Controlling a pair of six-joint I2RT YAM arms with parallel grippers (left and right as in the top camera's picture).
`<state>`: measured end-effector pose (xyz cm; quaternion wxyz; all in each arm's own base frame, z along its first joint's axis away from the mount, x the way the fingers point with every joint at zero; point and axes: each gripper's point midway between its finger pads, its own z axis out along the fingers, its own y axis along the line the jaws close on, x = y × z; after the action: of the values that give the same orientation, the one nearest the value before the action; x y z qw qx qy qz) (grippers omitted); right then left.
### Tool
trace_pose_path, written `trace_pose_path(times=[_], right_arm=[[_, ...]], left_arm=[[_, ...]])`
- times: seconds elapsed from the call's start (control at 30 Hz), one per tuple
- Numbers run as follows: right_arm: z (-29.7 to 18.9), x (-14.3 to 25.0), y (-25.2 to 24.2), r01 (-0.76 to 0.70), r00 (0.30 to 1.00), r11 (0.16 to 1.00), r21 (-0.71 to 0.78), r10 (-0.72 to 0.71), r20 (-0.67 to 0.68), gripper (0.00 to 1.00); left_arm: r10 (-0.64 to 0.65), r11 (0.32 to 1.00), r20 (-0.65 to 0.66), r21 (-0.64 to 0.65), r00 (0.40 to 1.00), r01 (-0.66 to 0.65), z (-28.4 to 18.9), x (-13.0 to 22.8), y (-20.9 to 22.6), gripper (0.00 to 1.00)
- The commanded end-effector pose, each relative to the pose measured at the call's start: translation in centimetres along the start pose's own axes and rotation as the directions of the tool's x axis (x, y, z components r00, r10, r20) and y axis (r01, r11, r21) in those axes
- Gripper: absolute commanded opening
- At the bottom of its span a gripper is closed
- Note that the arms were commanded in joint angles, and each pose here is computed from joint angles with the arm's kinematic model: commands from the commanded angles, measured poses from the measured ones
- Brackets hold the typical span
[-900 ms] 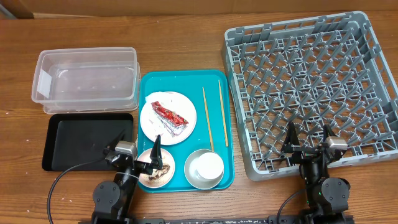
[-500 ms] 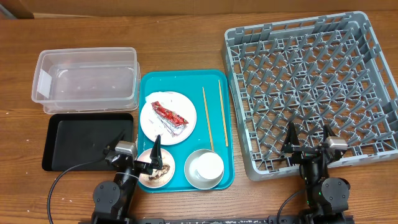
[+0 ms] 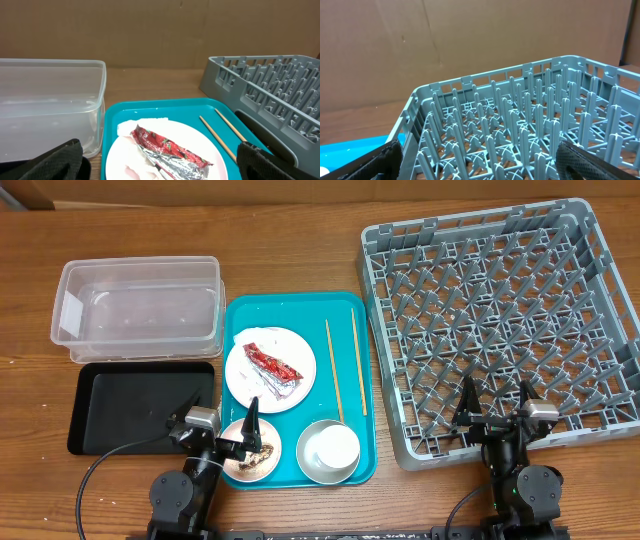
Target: Sort waste into correct bins and load items into the dishwasher
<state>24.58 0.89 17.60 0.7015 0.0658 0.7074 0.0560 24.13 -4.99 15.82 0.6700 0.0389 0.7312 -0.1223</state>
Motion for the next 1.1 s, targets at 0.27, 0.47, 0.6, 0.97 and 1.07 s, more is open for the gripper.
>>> trace_pose_path(times=[0.27,0.47,0.6,0.97,1.07], right_arm=[[0.0,0.1,-0.1,-0.002,1.0,1.0,0.003,0.002,0.008,1.0],[0.0,0.0,-0.1,-0.002,1.0,1.0,0.003,0.002,0.009,1.0],[0.0,-1.0,0.1,-0.009,0.999,1.0,-0.009,0.01,0.051,1.0],[-2.4,-8.4,5.6,-0.17,0.966,0.931,-0.322,0.222,0.13,1.0],[-3.2,-11.3,6.0,-0.18,0.974,0.936,-0.303,0.212,0.077,1.0]], left_arm=[[0.002,1.0,0.005,-0.002,1.0,-0.002,0.0,0.0,0.1,1.0],[0.002,1.0,0.005,-0.002,1.0,-0.002,0.0,0.0,0.1,1.0],[0.035,0.999,0.019,-0.038,0.999,-0.034,0.0,-0.3,0.7,1.0],[-0.007,0.984,0.326,0.172,0.945,-0.052,-2.9,-11.4,-3.9,1.0],[-0.011,0.986,0.251,0.165,0.968,-0.031,-3.6,-14.2,-4.3,1.0]])
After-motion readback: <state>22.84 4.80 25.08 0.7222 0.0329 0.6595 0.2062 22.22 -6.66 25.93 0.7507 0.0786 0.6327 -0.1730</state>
